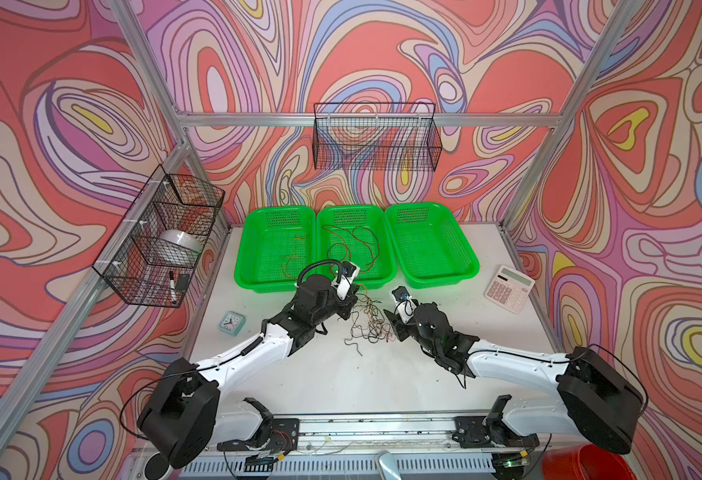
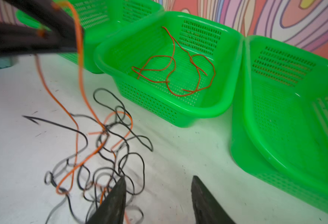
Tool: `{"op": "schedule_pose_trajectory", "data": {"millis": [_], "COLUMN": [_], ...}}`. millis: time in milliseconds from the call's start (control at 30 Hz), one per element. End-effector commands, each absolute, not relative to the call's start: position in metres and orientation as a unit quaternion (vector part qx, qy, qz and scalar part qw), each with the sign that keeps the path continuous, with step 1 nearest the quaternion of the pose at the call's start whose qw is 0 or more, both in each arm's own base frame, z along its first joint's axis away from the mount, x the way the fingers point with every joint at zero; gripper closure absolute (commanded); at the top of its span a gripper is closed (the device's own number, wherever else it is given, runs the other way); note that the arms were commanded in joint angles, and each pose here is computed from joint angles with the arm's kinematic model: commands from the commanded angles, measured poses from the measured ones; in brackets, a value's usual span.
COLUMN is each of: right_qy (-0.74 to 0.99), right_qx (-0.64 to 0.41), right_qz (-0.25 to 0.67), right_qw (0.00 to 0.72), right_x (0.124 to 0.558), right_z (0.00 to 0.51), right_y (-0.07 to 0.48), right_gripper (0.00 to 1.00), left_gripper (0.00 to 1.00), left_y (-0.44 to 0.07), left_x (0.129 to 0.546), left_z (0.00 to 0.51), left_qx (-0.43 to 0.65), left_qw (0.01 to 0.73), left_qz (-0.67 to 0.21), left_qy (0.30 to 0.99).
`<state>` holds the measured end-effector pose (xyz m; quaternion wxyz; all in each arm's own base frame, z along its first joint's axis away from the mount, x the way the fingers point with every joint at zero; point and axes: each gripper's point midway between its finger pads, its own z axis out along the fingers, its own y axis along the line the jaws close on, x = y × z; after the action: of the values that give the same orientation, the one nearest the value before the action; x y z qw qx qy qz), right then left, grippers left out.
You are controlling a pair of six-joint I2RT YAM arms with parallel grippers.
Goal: Untangle the cables
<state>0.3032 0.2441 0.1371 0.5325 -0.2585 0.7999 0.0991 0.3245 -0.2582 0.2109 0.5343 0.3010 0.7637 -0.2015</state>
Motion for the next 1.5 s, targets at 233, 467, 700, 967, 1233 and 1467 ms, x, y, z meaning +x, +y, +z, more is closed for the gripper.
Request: {"op": "schedule_pose_trajectory", "data": {"millis": [233,467,700,967,1233,1467], "right_qy": [0.723,0.683,0.697,0.728,0.755,0.759], "right_qx": [-0.3,-0.326,-0.297,-0.265,-0.236,-0.227], "right_qz": [0.175,0.247,0.245,0.249,0.256,0.259], "right_qw": [0.597,0.606,0.605,0.582,0.557,0.552], "right_x": [0.282,0.264,0.284,0.297,0.297,0.293], "right_z": [0.213,0.242,0.238,0.205,0.162,0.145], "right_y": [0.26,0.279,0.288,0.293,0.288,0.284], "right_gripper": [0.37,0.36,0.42,0.65,0.69,0.68], "left_gripper": [1.0,1.0,1.0,1.0,1.0,1.0], "left_y": [-0.282,-0.297,-0.318,-0.33,-0.325,-0.32], "left_x": [0.31,0.303,0.283,0.27,0.269,0.269], "left_z": [0.257,0.279,0.303,0.344,0.395,0.417], "left_qx": [0.37,0.39,0.425,0.431,0.417,0.421], "left_qw": [0.557,0.568,0.578,0.6,0.639,0.653], "left_qz": [-0.143,-0.14,-0.151,-0.182,-0.184,-0.163], "left_qy": [0.73,0.711,0.68,0.649,0.62,0.608]}}
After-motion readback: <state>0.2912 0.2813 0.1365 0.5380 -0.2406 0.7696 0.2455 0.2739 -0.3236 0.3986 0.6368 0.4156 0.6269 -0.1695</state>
